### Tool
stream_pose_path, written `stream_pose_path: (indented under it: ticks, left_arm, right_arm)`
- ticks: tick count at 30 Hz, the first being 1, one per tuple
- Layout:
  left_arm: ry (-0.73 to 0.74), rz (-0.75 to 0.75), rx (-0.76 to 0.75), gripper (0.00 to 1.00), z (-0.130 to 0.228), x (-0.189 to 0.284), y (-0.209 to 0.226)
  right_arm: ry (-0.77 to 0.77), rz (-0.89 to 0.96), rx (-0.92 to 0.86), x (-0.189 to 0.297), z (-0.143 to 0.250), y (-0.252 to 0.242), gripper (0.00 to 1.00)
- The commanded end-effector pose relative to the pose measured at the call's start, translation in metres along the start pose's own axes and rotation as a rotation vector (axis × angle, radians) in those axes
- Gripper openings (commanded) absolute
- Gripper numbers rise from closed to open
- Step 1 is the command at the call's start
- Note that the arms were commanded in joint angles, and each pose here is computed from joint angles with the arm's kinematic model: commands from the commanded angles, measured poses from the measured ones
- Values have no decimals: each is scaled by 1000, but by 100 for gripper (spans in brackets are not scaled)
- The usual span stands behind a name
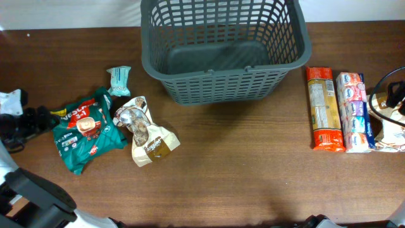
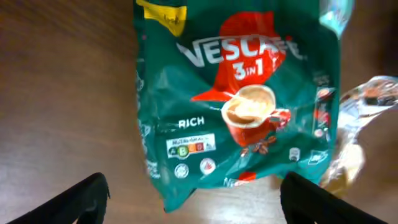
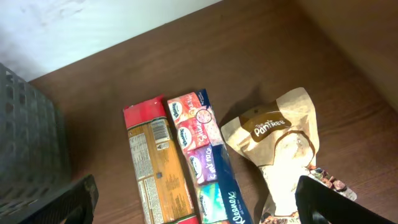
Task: Pack container
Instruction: 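Lift the green Nescafé pack with the left gripper and swing it up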
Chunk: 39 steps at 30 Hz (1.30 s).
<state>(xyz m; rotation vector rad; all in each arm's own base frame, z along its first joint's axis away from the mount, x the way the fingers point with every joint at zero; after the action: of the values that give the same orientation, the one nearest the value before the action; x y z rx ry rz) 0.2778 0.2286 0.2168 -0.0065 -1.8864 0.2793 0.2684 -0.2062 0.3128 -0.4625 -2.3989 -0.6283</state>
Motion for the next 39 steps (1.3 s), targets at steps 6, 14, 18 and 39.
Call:
stream_pose_path:
  ticks: [6, 14, 18, 39]
  left_arm:
    - [51, 236, 110, 86, 9, -70, 32]
    - [88, 302, 144, 92, 14, -112, 43]
    - [83, 339, 152, 92, 16, -129, 43]
    - [129, 396, 179, 2, 41, -174, 15]
  right_arm:
    - [-23, -15, 19, 4, -8, 3, 99]
    - [-23, -15, 19, 4, -8, 3, 99]
    - [-23, -15, 19, 4, -8, 3, 99]
    - [-23, -15, 19, 4, -8, 3, 99]
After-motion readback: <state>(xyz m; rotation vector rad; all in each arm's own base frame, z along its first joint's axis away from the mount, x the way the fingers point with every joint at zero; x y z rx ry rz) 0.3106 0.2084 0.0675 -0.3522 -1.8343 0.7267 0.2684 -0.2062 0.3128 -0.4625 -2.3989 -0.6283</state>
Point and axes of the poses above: each gripper's point midway between its finger pads, its own x axis back along the fingers, its own y axis along the line the jaws close on, z = x × y, the point moved 7 cm from there along x, back along the fingers, and after that the axes turned 13 degrees about -x, right-handed, at the moved point
